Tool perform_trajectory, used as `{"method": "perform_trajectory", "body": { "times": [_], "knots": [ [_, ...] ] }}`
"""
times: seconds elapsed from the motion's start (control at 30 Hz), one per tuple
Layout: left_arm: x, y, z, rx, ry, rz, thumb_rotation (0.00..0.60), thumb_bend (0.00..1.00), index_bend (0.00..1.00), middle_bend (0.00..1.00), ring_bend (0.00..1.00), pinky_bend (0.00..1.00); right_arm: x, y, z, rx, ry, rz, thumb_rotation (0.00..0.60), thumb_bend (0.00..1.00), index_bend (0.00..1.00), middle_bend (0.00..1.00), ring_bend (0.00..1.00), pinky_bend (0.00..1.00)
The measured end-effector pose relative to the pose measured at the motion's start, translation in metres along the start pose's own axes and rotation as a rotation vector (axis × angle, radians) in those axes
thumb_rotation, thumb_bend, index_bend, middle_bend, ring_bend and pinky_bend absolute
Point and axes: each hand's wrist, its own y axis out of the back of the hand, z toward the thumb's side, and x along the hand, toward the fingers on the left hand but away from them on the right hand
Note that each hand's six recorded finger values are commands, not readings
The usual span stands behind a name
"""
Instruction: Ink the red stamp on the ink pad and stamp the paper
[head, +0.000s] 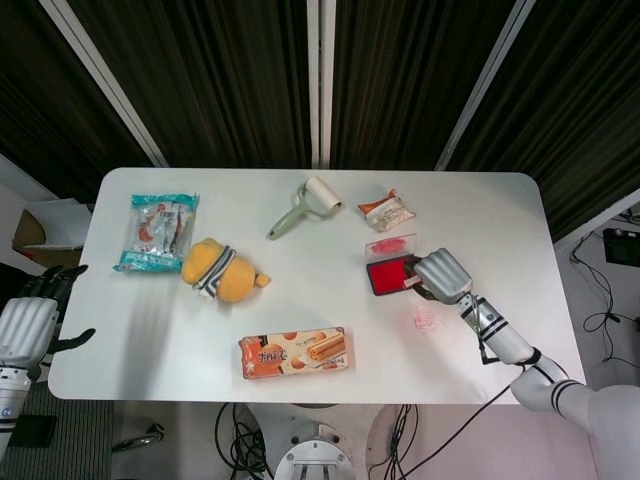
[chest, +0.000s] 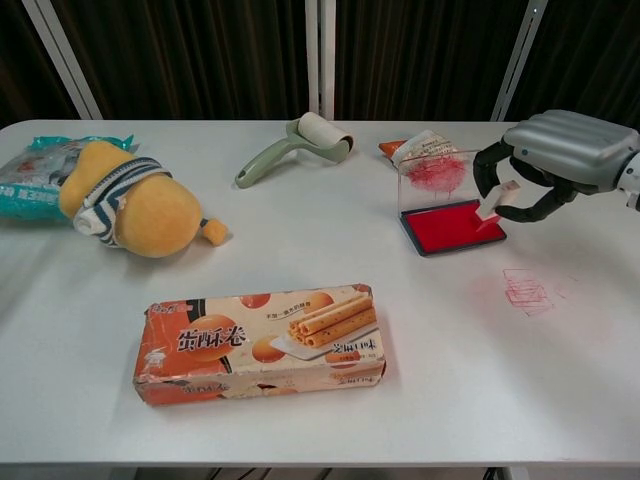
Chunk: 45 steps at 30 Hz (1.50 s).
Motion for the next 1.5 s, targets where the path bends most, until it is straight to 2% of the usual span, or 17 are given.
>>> {"method": "perform_trajectory", "body": {
  "times": [0.33, 0.7, 1.1, 1.27, 1.5],
  "knots": [
    [-0.001, 0.0, -0.005, -0.004, 0.01, 0.003, 0.6, 0.12, 0.13, 0.18, 0.12, 0.21, -0.025, -0.01, 0.006, -0.016, -0.112, 0.075, 0.6, 0.36, 0.69, 0.6, 0.79, 1.0],
    [-0.003, 0.001, -0.005, -0.041, -0.001, 0.004, 0.6, 0.12, 0.13, 0.18, 0.12, 0.21, -0.035, -0.015, 0.016, 0.011, -0.135, 0.115, 0.6, 0.37, 0.7, 0.61, 0.81, 1.0],
    [-0.005, 0.004, -0.008, -0.056, 0.0, 0.006, 0.6, 0.12, 0.13, 0.18, 0.12, 0.21, -0.039, -0.028, 0.011, 0.045, -0.163, 0.158, 0.6, 0.38, 0.71, 0.62, 0.81, 1.0],
    [-0.006, 0.006, -0.009, -0.05, 0.002, 0.011, 0.6, 0.12, 0.13, 0.18, 0.12, 0.21, -0.04, -0.027, 0.011, 0.038, -0.163, 0.149, 0.6, 0.38, 0.71, 0.62, 0.81, 1.0],
    [-0.005, 0.008, -0.007, -0.05, -0.002, 0.014, 0.6, 0.12, 0.13, 0.18, 0.12, 0.21, -0.035, -0.005, 0.012, -0.01, -0.147, 0.071, 0.6, 0.38, 0.71, 0.62, 0.81, 1.0]
  ]
}}
